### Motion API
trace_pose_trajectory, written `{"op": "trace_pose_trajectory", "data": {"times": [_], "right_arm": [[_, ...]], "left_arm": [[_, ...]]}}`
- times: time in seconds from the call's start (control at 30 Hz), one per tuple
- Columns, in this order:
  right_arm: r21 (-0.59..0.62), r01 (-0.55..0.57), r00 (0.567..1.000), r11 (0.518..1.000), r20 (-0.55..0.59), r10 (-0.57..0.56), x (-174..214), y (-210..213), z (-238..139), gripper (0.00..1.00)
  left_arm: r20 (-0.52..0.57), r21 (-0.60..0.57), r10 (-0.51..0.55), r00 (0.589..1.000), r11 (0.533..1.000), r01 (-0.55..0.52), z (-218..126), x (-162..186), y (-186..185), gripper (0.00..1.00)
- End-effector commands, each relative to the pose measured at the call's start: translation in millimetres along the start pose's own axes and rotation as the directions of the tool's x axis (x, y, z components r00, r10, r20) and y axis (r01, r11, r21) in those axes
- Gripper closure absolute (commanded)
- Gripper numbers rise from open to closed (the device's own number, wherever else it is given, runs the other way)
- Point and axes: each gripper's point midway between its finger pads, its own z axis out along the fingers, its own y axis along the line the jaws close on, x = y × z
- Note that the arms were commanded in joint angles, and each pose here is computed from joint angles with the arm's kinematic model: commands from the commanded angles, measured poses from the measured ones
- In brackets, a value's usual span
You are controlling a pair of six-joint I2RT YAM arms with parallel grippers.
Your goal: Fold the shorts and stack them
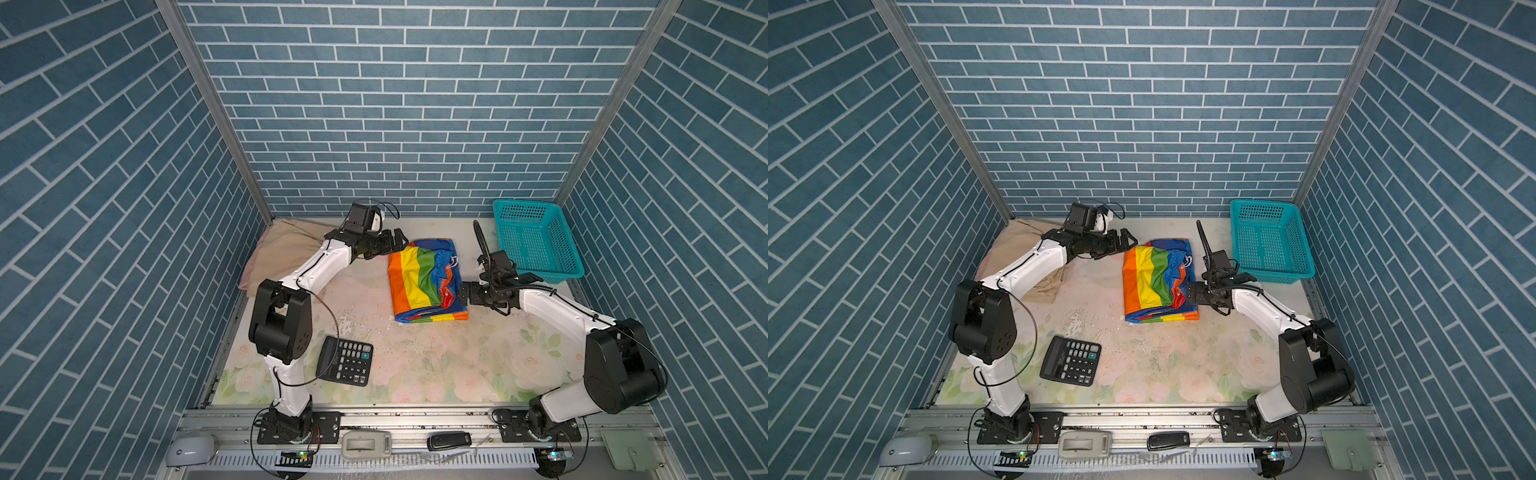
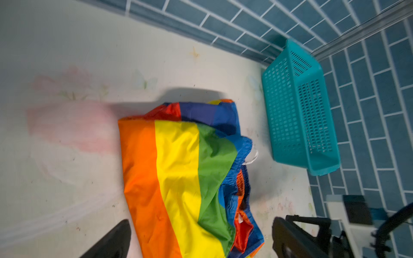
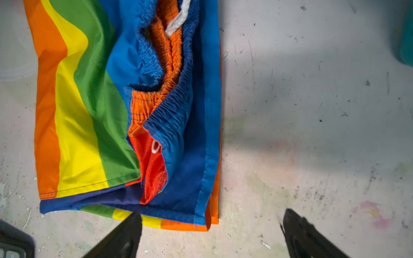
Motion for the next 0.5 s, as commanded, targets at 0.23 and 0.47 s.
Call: {"op": "trace_pose_trajectory", "data": {"times": [0.23,0.47], "right_arm": [[-0.025,-0.006,0.999,1.0,-0.043,0.005,9,2,3,0.02],[-0.026,-0.016,1.0,1.0,-0.019,0.016,10,-2,-5,0.02]], "left_arm": [[-0.243,-0.083,0.0,0.97,0.996,-0.02,39,87,33,0.03],[-0.301,-0.12,-0.015,0.953,0.993,-0.022,59,107,42,0.06]]}}
